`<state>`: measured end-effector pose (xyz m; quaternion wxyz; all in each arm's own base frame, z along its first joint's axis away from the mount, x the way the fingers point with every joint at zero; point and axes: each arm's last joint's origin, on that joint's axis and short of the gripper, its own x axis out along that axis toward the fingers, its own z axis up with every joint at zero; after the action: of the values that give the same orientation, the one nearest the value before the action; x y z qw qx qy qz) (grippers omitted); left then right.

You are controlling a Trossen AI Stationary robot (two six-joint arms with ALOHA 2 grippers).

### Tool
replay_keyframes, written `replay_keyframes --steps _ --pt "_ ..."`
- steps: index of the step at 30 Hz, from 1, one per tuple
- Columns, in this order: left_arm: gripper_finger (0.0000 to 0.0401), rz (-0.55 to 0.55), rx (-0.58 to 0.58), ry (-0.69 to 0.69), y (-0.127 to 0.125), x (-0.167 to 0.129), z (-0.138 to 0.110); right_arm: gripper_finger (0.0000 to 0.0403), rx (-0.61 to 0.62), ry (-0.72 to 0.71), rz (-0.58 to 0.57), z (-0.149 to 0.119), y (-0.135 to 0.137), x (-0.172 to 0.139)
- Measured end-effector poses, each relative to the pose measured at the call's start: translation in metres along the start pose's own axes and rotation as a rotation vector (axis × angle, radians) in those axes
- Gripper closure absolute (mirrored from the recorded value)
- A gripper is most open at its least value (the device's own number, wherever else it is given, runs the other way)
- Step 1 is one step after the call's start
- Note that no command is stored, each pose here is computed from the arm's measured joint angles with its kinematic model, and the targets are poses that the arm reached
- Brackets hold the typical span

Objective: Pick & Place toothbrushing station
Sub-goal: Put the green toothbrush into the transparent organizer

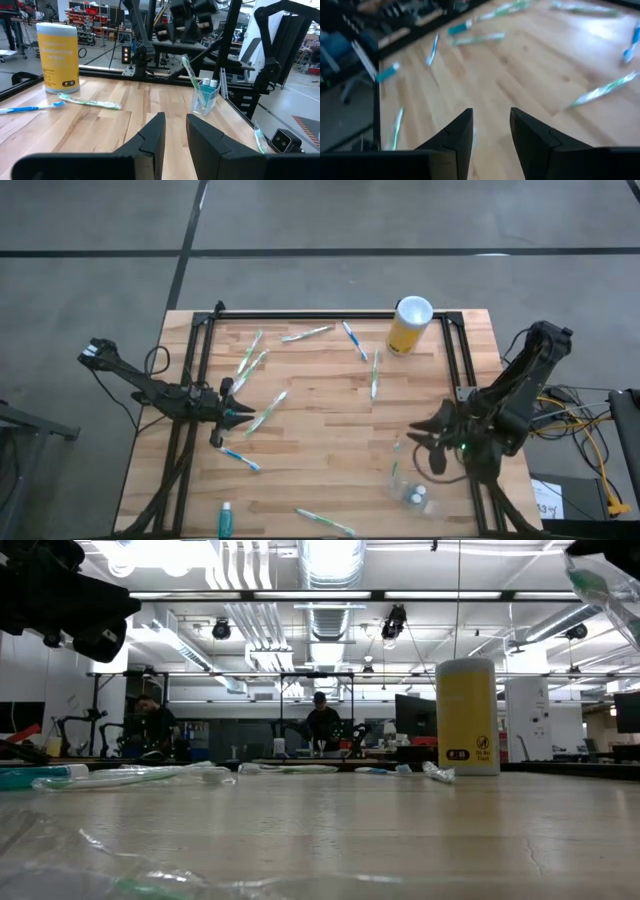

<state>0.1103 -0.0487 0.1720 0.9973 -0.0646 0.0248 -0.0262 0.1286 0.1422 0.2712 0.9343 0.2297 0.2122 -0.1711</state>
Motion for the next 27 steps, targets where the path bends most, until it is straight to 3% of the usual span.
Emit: replay_keyframes --steps 7,17,27 --pt "0.0318 0.0 0.0 0.0 0.0 0.0 0.0 0.0275 0.096 -0.097 -0.034 0.029 -0.022 -0.008" --pt "0.0318 0.0 0.0 0.0 0.0 0.0 0.0 0.0275 0.292 -0.173 -0.171 0.062 -0.049 0.007" --pt "0.0318 0.0 0.0 0.0 0.0 0.0 0.0 0.0275 0.432 0.008 -0.263 0.093 -0.077 0.052"
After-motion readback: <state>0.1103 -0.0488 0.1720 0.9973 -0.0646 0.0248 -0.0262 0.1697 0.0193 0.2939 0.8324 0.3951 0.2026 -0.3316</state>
